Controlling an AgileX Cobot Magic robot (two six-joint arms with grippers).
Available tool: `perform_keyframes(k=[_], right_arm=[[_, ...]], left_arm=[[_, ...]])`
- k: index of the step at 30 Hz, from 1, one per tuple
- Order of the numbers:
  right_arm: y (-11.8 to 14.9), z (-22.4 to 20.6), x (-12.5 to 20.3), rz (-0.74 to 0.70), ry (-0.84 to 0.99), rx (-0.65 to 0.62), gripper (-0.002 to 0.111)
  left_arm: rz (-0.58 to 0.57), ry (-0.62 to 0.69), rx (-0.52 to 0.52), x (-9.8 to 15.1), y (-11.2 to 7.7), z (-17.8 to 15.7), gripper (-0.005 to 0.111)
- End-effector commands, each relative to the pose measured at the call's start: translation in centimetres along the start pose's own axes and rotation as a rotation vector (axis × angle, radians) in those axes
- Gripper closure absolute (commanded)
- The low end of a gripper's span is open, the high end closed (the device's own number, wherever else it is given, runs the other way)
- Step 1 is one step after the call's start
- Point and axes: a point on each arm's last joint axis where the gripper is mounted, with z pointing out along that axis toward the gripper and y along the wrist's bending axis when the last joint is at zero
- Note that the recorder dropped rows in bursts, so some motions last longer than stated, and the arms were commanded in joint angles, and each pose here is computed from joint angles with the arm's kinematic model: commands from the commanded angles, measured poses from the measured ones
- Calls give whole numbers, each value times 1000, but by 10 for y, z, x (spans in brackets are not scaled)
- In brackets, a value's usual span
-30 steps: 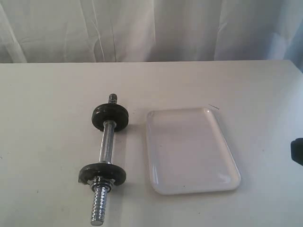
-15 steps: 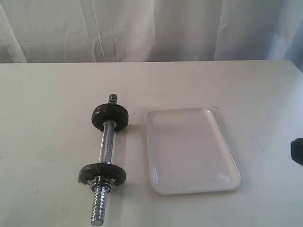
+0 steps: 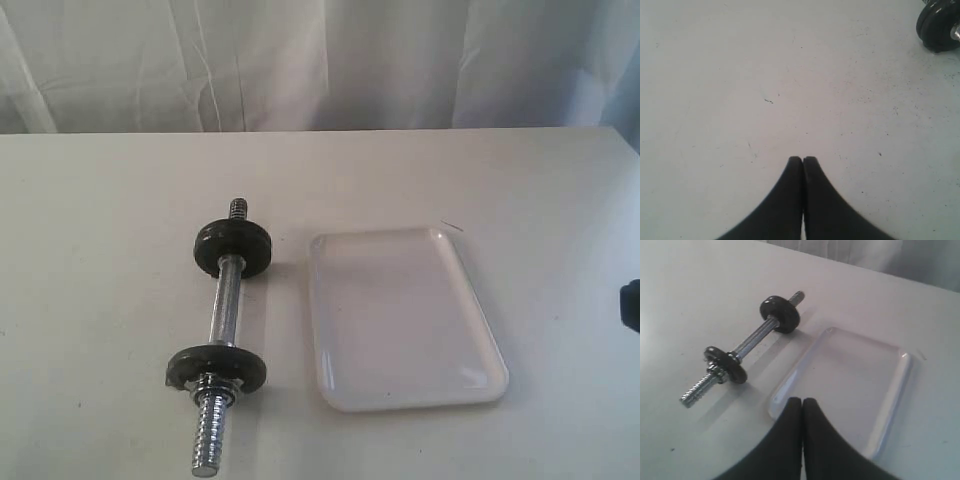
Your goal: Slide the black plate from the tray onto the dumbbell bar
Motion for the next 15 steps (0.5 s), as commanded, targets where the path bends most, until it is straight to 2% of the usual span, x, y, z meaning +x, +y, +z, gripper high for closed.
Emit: perform_keyframes(k=[1,8,15], right_arm=[[-15,10,6,-22,-79,136,108],[-37,24,45,102,-199,369,108],[-41,36,86,124,-199,423,108]], left_arm=[[-16,-2,7,1,-1,0,107],[-16,-2,7,1,-1,0,107],[-16,-2,7,1,-1,0,107]])
